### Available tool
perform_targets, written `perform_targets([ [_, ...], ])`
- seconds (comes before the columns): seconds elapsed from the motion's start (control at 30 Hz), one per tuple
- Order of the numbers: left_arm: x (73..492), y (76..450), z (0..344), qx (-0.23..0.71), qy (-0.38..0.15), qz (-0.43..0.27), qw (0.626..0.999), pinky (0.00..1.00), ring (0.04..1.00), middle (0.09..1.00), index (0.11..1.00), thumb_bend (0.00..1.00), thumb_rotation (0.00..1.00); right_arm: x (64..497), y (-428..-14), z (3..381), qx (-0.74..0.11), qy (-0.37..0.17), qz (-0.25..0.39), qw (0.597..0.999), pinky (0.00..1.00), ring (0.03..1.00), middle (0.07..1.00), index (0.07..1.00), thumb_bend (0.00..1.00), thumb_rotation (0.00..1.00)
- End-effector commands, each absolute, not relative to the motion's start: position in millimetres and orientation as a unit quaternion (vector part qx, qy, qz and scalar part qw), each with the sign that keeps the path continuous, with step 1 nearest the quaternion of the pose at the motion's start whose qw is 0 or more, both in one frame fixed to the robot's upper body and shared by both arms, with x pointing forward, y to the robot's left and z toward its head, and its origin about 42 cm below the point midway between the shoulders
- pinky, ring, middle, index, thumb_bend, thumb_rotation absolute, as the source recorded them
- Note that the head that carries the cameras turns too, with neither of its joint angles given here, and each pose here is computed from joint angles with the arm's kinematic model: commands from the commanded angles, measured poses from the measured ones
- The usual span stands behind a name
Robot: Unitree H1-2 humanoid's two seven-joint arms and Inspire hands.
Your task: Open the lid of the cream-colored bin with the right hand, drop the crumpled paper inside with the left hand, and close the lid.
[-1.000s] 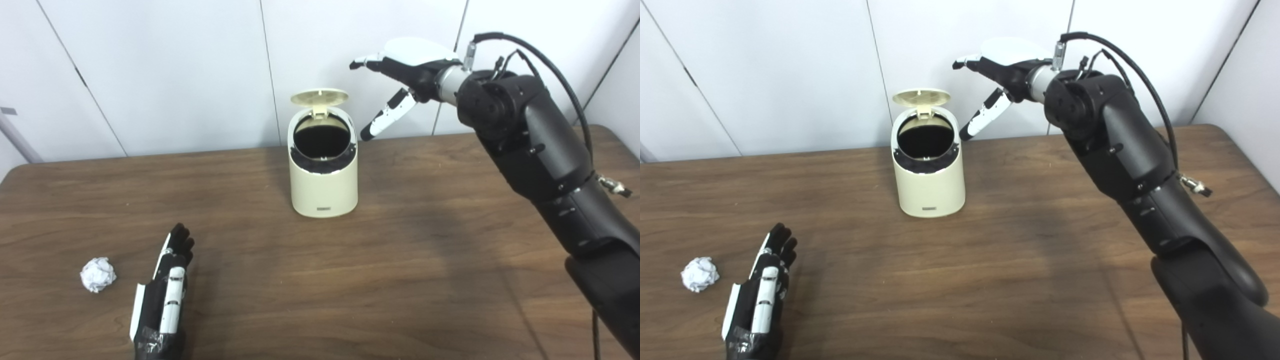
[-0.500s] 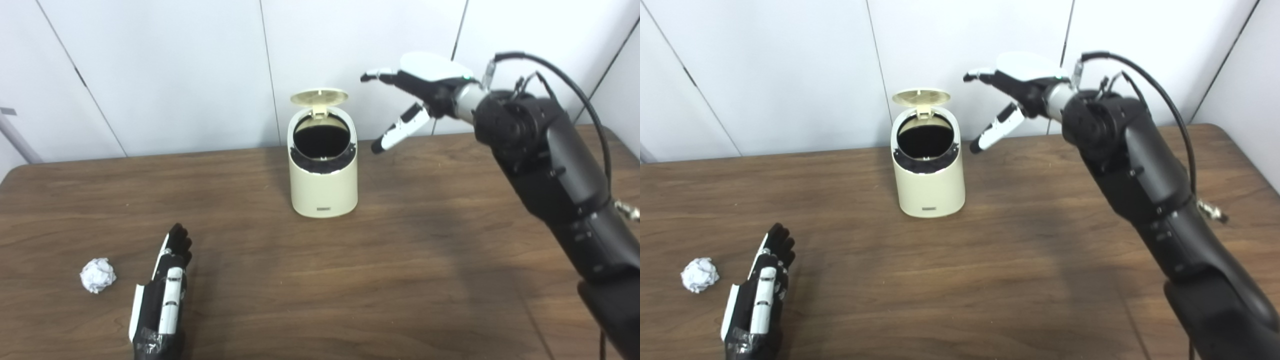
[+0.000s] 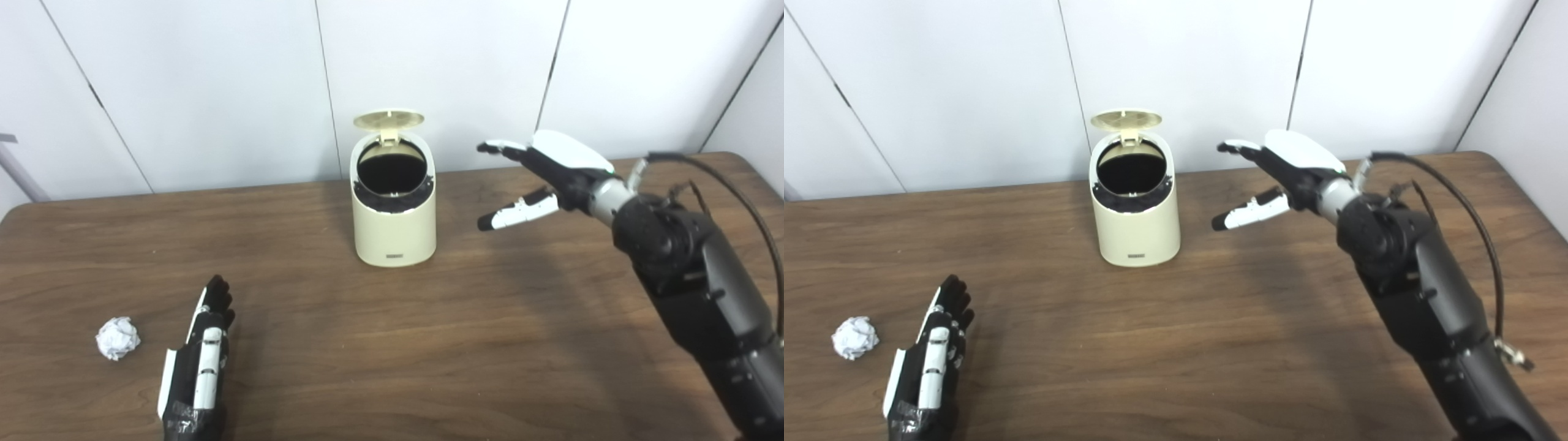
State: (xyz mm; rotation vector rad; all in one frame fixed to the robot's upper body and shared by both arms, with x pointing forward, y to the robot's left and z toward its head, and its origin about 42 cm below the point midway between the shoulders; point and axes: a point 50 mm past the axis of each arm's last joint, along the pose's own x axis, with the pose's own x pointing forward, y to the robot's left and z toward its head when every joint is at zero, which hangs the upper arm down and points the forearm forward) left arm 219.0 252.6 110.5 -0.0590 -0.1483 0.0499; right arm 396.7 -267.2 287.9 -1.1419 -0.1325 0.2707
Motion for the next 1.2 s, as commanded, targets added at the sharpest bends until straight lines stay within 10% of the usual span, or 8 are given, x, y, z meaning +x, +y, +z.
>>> perform_targets([
  [0.0,209,250,94,-0.041,-0.05,0.025,0.998,1.0,0.991,0.99,1.0,0.26,0.86,393,-271,305,-0.516,-0.112,0.092,0.844,0.8,0.873,0.891,0.881,0.7,0.62],
  [0.63,209,250,95,-0.043,-0.047,0.02,0.998,1.0,1.0,0.995,1.0,0.27,0.86,342,-287,213,-0.287,-0.112,-0.006,0.951,0.86,0.899,0.925,0.914,0.63,0.98],
  [1.17,210,251,97,-0.047,-0.046,0.016,0.998,1.0,1.0,1.0,1.0,0.29,0.85,311,-271,164,-0.107,-0.098,-0.022,0.989,0.96,0.954,0.963,0.969,0.54,1.0],
])
